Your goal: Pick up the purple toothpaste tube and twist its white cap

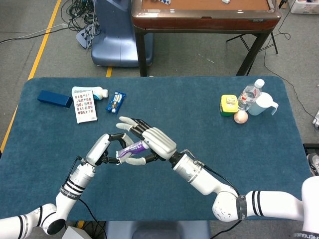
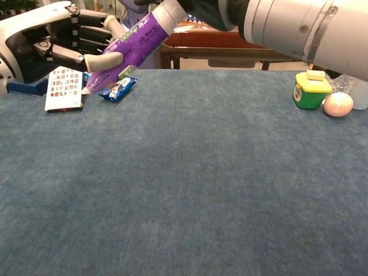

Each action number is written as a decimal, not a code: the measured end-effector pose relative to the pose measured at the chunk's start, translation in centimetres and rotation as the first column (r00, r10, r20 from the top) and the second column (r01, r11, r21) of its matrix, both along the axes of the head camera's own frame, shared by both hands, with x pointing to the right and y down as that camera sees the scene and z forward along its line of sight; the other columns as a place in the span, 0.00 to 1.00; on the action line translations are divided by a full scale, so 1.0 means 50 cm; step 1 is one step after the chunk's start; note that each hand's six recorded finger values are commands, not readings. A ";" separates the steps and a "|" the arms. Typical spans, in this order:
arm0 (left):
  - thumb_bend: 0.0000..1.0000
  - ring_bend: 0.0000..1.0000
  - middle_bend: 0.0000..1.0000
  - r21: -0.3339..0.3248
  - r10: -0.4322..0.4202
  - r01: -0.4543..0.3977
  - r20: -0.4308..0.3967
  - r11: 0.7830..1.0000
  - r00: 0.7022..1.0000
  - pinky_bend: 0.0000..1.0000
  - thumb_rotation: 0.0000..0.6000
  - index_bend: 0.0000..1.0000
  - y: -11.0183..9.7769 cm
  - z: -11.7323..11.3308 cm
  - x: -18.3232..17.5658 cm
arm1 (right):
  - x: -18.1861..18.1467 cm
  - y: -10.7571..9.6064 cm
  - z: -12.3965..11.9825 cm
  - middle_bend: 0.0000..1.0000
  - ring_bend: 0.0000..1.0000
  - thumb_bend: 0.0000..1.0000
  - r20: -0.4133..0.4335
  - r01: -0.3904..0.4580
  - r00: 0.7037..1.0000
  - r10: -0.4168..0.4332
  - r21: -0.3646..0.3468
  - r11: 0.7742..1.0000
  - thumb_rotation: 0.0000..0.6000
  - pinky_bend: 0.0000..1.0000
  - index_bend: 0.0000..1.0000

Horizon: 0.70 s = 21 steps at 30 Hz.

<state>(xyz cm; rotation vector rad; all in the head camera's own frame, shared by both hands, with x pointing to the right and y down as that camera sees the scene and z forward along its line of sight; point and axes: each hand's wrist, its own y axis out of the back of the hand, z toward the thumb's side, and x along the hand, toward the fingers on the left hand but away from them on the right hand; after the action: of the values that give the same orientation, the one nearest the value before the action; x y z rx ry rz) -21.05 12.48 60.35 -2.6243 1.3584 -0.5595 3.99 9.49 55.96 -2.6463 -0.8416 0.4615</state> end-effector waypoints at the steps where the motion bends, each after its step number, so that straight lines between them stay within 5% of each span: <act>1: 0.49 0.56 0.82 -0.003 -0.003 0.003 -0.003 1.000 1.000 0.47 1.00 0.67 -0.001 0.000 0.000 | -0.001 0.001 0.001 0.00 0.00 0.01 0.005 -0.003 1.000 0.003 -0.001 1.000 0.19 0.00 0.00; 21: 0.49 0.56 0.82 -0.038 -0.055 0.054 -0.039 0.998 0.998 0.47 1.00 0.67 -0.022 -0.004 -0.015 | -0.011 0.001 0.004 0.00 0.00 0.01 0.142 -0.095 0.985 0.097 -0.021 0.995 0.19 0.00 0.00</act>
<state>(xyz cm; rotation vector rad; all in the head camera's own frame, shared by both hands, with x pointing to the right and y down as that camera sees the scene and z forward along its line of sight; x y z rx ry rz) -21.78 11.39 60.17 -2.6483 1.4491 -0.5474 3.44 9.55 56.15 -2.6857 -1.0161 0.3041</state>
